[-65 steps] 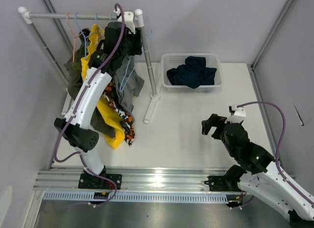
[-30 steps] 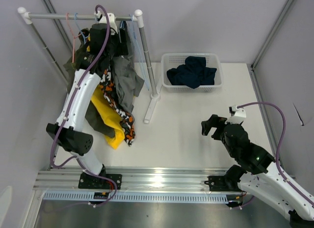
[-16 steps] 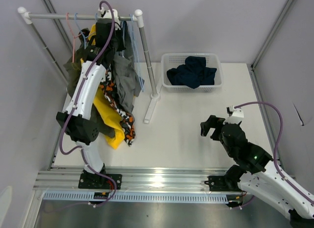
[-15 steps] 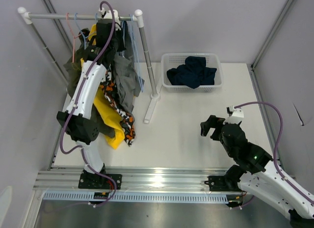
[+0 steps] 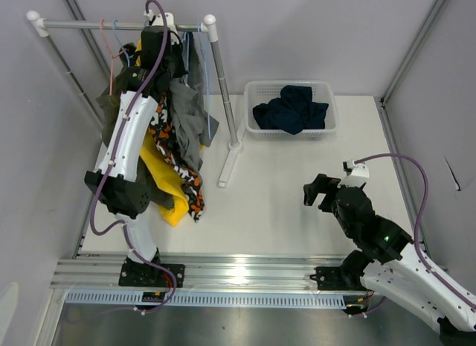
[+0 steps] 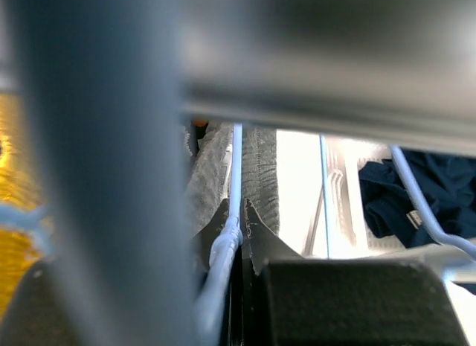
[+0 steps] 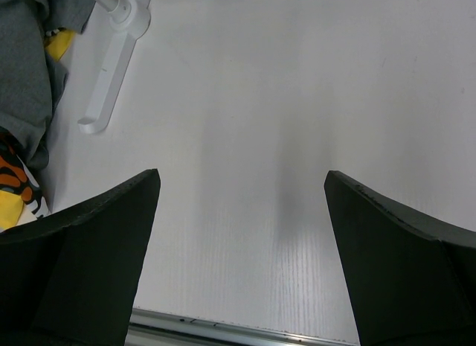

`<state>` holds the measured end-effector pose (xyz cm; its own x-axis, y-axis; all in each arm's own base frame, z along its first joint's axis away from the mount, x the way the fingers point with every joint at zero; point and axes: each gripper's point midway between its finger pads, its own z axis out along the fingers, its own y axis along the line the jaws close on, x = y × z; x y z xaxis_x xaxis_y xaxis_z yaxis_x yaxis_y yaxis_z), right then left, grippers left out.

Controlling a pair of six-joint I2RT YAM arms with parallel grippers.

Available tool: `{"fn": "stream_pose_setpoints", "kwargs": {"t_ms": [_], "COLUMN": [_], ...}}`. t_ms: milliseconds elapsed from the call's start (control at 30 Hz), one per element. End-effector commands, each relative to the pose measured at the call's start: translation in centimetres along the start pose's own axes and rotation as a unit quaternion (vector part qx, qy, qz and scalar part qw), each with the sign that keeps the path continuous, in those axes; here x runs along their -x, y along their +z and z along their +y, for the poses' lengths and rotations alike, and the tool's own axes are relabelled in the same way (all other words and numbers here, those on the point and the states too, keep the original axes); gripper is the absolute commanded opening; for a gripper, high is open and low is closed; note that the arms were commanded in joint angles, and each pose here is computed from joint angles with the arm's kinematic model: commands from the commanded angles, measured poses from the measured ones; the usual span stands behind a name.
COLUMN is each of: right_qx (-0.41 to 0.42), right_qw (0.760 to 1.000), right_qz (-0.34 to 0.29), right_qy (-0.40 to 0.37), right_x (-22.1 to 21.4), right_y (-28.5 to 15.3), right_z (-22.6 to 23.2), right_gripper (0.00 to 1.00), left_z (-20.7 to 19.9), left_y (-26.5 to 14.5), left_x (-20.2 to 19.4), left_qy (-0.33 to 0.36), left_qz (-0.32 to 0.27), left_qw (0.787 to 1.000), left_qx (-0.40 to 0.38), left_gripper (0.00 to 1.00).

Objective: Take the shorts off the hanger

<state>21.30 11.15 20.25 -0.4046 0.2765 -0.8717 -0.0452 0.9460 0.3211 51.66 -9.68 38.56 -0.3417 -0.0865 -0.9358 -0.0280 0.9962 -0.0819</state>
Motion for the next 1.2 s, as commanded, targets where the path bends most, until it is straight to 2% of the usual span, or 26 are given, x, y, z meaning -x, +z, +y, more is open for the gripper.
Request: {"fn": "stream_pose_setpoints", "kwargs": {"t_ms": [0, 200, 267, 300, 333, 367, 433, 467, 533, 567, 600, 800, 833, 1033, 1167], "right_qx": [0.047, 0.213, 0.263, 0.271, 0.294, 0.294, 0.321, 0.319, 0.322, 0.327, 0.337, 0.349, 0.35, 0.332, 0.303], "right_qw": [0.998, 0.975, 0.963, 0.961, 0.954, 0.953, 0.94, 0.94, 0.938, 0.936, 0.932, 0.926, 0.926, 0.933, 0.942], "right_qz": [-0.034, -0.054, -0.055, -0.06, -0.035, -0.07, -0.075, -0.075, -0.072, -0.061, -0.07, -0.057, -0.063, -0.059, -0.082], "right_qy": [0.012, 0.022, 0.005, -0.005, -0.039, -0.033, -0.085, -0.096, -0.104, -0.117, -0.109, -0.13, -0.125, -0.123, -0.12], "right_x": [2.9, 8.0, 9.6, 10.0, 7.9, 10.5, 9.2, 9.0, 8.2, 6.1, 6.9, 3.3, 3.9, 1.2, 0.5], "right_y": [-0.5, -2.4, -3.0, -3.3, -3.5, -4.6, -6.6, -6.2, -6.2, -5.6, -6.2, -5.6, -5.8, -4.2, -2.4], "right_z": [2.5, 11.5, 16.0, 17.5, 20.9, 23.0, 27.5, 30.4, 33.2, 35.4, 36.9, 42.4, 43.0, 44.4, 45.0], "right_gripper": [0.99, 0.99, 0.99, 0.99, 0.99, 1.0, 0.99, 0.99, 0.99, 0.99, 0.99, 0.99, 0.99, 0.99, 0.99], "left_z": [0.4, 0.6, 0.5, 0.5, 0.6, 0.7, 0.5, 0.4, 0.4, 0.5, 0.5, 0.8, 0.8, 0.5, 0.3], "left_y": [-8.0, -14.4, -15.2, -15.3, -16.0, -16.2, -16.6, -16.9, -17.2, -18.0, -18.5, -19.9, -20.0, -21.5, -23.5], "left_x": [8.6, 11.3, 11.2, 10.9, 11.0, 10.9, 10.2, 9.9, 9.5, 9.4, 9.5, 9.0, 8.8, 8.5, 8.8], "left_qy": [-0.04, -0.062, -0.065, -0.066, -0.069, -0.071, -0.079, -0.082, -0.089, -0.092, -0.095, -0.088, -0.088, -0.097, -0.109], "left_qz": [-0.114, -0.157, -0.155, -0.152, -0.155, -0.154, -0.145, -0.139, -0.135, -0.136, -0.142, -0.142, -0.14, -0.143, -0.148], "left_qw": [0.992, 0.985, 0.984, 0.985, 0.984, 0.984, 0.984, 0.985, 0.985, 0.984, 0.983, 0.983, 0.983, 0.98, 0.976], "left_qx": [-0.024, -0.046, -0.053, -0.053, -0.055, -0.056, -0.061, -0.065, -0.067, -0.07, -0.073, -0.077, -0.077, -0.099, -0.117], "left_gripper": [0.0, 0.0, 0.0, 0.0, 0.0, 0.0, 0.0, 0.0, 0.0, 0.0, 0.0, 0.0, 0.0, 0.0, 0.0]}}
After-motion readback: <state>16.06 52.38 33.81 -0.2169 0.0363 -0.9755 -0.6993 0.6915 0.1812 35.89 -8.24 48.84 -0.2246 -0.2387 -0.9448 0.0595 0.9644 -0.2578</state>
